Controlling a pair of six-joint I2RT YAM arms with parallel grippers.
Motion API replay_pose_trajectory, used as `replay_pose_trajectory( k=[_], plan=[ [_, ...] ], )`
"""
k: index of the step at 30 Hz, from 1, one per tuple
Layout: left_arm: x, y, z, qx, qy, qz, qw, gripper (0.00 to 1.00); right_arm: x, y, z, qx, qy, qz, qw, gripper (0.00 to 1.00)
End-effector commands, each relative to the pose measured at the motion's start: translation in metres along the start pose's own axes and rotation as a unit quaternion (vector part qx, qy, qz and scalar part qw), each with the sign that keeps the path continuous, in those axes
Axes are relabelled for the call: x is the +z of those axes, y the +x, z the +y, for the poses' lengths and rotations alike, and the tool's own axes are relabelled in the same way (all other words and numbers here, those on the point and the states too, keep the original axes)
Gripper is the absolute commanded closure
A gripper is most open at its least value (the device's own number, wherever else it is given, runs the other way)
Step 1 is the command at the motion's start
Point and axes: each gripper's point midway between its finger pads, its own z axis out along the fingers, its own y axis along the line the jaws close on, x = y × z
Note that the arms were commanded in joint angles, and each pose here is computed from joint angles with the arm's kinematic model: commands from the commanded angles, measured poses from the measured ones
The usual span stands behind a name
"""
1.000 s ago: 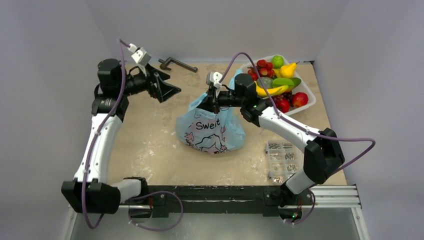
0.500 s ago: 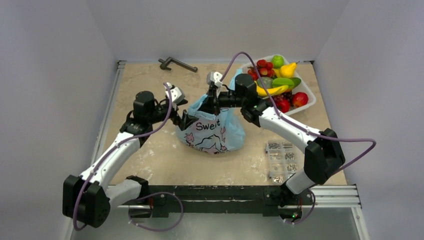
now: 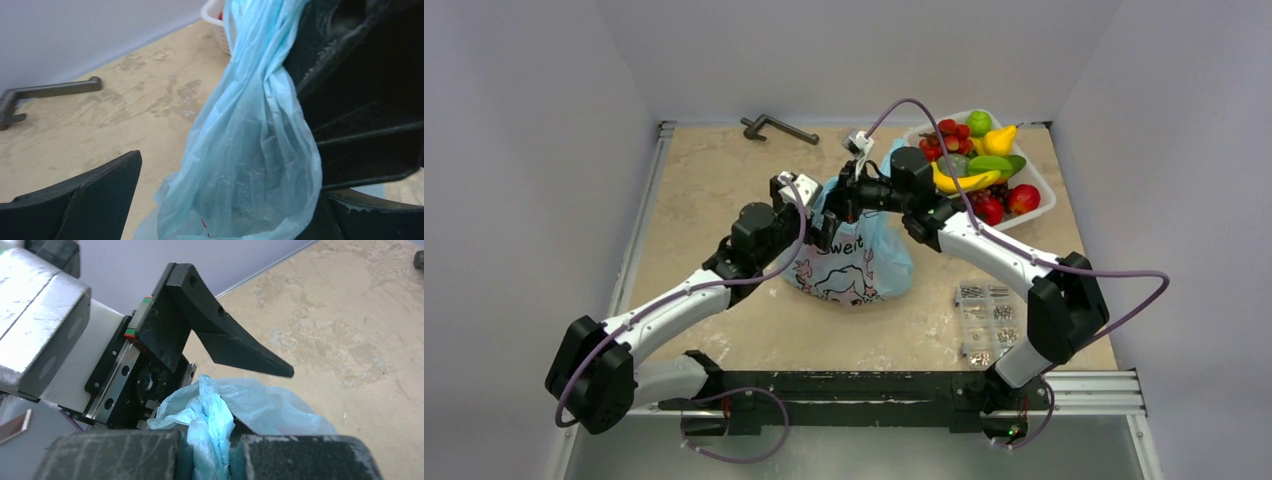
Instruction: Place the fake fruits into the plastic bag and tie a complex knot
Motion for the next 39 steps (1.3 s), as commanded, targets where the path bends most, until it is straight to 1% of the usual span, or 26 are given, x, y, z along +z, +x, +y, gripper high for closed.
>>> replay_pose_trajectory(
  k=[1,3,6,8,10,13,15,16,18,19,20,24,28,34,36,37,39],
  plan=[
    [0.0,-0.029,0.036,0.029,-0.126,-0.052,0.99,0.0,0.002,-0.019,-0.001,0.041,0.018,-0.032,0.999,1.0],
    [0.006,-0.023,0.04,0.029,-0.139,-0.049,0.989,0.0,0.003,-0.019,0.001,0.045,0.012,-0.032,0.998,1.0],
    [0.016,0.001,0.043,0.039,-0.146,-0.029,0.988,0.0,0.003,-0.025,0.005,0.047,0.005,-0.039,0.998,1.0],
    [0.02,0.021,0.041,0.053,-0.138,-0.016,0.989,0.05,0.002,-0.028,0.007,0.046,0.004,-0.039,0.998,1.0],
    [0.021,0.036,0.04,0.069,-0.132,-0.006,0.989,0.14,0.0,-0.03,0.009,0.046,0.003,-0.039,0.998,1.0],
    [0.022,0.047,0.034,0.087,-0.11,-0.006,0.99,0.36,-0.002,-0.031,0.011,0.048,0.002,-0.041,0.998,1.0],
    [0.022,0.056,0.028,0.096,-0.09,0.0,0.991,0.48,-0.003,-0.031,0.011,0.051,0.005,-0.042,0.998,1.0],
    [0.021,0.06,0.026,0.098,-0.084,0.003,0.992,0.56,-0.004,-0.031,0.01,0.051,0.007,-0.043,0.998,1.0],
    [0.017,0.07,0.02,0.103,-0.067,0.013,0.992,0.86,-0.005,-0.033,0.008,0.049,0.012,-0.047,0.998,1.0],
    [0.015,0.075,0.018,0.104,-0.061,0.017,0.993,0.95,-0.006,-0.034,0.006,0.049,0.017,-0.049,0.997,1.0],
    [0.013,0.08,0.015,0.104,-0.052,0.023,0.993,1.0,-0.006,-0.035,0.004,0.049,0.021,-0.051,0.997,1.0],
    [0.005,0.101,0.004,0.096,-0.021,0.045,0.994,1.0,-0.007,-0.036,-0.004,0.043,0.033,-0.054,0.997,1.0],
    [0.0,0.115,-0.011,0.08,0.017,0.055,0.995,1.0,-0.007,-0.037,-0.014,0.035,0.048,-0.056,0.997,1.0],
    [-0.002,0.129,-0.006,0.084,0.007,0.074,0.994,1.0,-0.01,-0.024,-0.033,0.044,0.082,-0.042,0.995,1.0],
    [0.001,0.13,-0.003,0.084,-0.001,0.085,0.993,1.0,-0.012,-0.015,-0.042,0.063,0.098,-0.033,0.993,1.0],
    [0.0,0.134,0.005,0.084,-0.022,0.098,0.991,1.0,-0.013,-0.011,-0.047,0.077,0.106,-0.028,0.991,1.0],
    [0.002,0.134,0.005,0.079,-0.026,0.103,0.991,1.0,-0.018,-0.009,-0.053,0.098,0.103,-0.031,0.989,1.0]
  ],
)
